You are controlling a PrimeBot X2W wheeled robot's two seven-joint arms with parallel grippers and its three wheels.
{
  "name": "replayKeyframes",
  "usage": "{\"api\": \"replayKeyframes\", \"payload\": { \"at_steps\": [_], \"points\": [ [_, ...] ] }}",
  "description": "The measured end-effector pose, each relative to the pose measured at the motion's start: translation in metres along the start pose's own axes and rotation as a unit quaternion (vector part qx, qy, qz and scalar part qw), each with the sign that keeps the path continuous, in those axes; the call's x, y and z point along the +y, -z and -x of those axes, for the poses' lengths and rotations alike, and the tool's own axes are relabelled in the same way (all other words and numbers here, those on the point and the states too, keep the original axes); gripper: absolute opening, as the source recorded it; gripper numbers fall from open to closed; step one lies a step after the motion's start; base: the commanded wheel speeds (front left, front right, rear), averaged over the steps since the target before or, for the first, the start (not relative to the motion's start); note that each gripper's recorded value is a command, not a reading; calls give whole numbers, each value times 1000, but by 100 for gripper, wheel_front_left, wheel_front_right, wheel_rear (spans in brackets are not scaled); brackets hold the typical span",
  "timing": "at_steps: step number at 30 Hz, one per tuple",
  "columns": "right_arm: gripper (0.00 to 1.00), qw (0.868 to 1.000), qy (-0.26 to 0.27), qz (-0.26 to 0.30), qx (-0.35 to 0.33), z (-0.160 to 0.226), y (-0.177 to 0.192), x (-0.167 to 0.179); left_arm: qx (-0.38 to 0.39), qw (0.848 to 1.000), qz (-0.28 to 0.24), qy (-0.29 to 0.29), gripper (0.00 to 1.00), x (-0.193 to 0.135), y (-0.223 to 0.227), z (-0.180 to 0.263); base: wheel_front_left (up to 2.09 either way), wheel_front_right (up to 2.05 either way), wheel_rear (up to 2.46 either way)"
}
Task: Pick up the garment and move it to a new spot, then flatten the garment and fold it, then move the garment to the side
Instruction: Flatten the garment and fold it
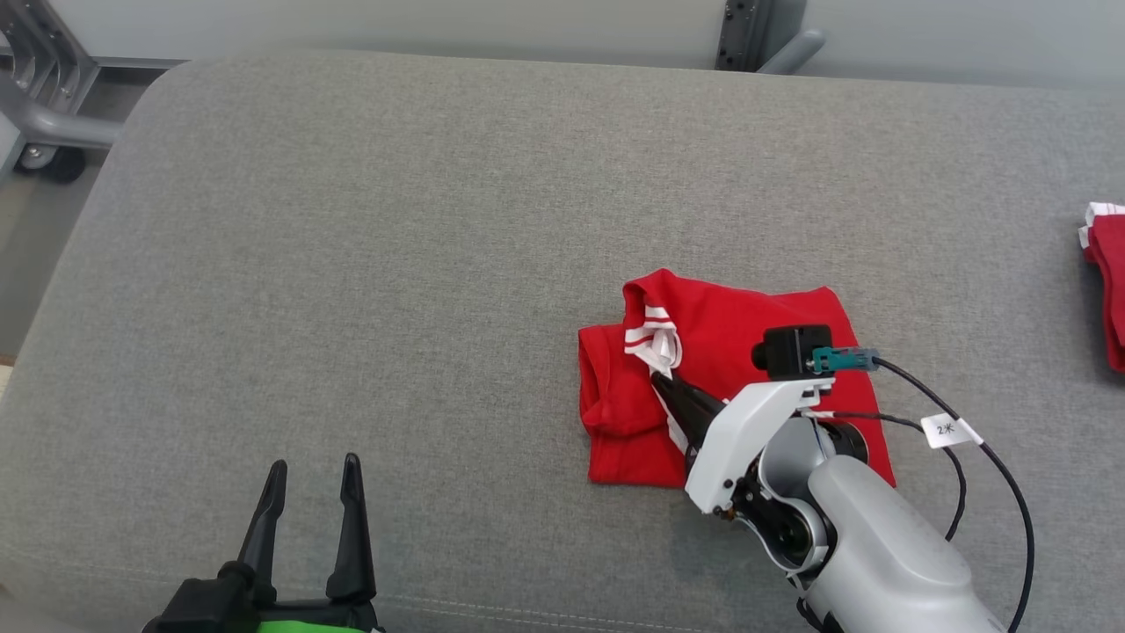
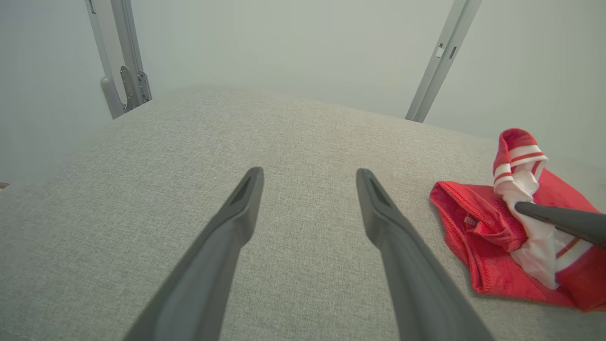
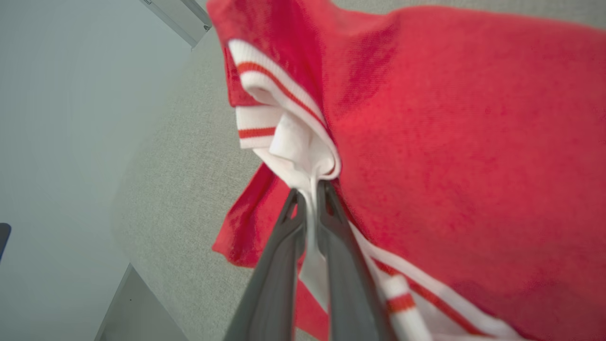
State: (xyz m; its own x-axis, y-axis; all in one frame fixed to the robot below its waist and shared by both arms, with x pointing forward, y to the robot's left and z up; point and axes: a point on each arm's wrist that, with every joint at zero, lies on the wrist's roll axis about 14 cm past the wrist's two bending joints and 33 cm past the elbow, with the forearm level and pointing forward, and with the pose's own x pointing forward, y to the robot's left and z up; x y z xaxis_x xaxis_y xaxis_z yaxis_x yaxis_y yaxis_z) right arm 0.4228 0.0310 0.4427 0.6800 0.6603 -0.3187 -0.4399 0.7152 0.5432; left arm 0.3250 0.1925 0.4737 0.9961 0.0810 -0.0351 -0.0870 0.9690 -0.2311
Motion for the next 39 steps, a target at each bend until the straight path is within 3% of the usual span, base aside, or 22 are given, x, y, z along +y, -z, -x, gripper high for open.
{"api": "replayKeyframes", "payload": {
  "at_steps": [15, 16, 17, 18, 26, 29, 32, 39],
  "points": [
    [0, 999, -30, -6, 13, -4, 20, 27, 0, 1000, 7, -20, 100, 11, 1, 13, 0, 0, 0],
    [18, 999, -31, -4, 12, -3, 20, 28, 0, 1000, 6, -20, 100, 11, 1, 13, 0, 0, 0],
    [77, 999, -32, -2, 4, -3, 17, 29, 1, 1000, 6, -20, 100, 11, 1, 13, 0, 0, 0],
    [100, 999, -34, -2, -12, -1, 11, 31, 5, 1000, 5, -20, 100, 11, 4, 14, 0, 0, 0],
    [100, 991, -17, 28, -133, 24, -42, 16, 12, 1000, -5, -12, 100, 8, 8, 16, 0, 0, 0],
    [100, 982, 32, 80, -165, 53, -56, -24, 10, 1000, -6, -4, 100, 4, 6, 14, 0, 0, 0],
    [100, 973, 82, 98, -192, 82, -65, -59, 9, 1000, -6, 6, 100, -1, 6, 11, 0, 0, 0],
    [100, 947, 176, 171, -207, 136, -60, -113, 10, 1000, -6, 24, 100, -12, 6, 5, 0, 0, 0]
  ]
}}
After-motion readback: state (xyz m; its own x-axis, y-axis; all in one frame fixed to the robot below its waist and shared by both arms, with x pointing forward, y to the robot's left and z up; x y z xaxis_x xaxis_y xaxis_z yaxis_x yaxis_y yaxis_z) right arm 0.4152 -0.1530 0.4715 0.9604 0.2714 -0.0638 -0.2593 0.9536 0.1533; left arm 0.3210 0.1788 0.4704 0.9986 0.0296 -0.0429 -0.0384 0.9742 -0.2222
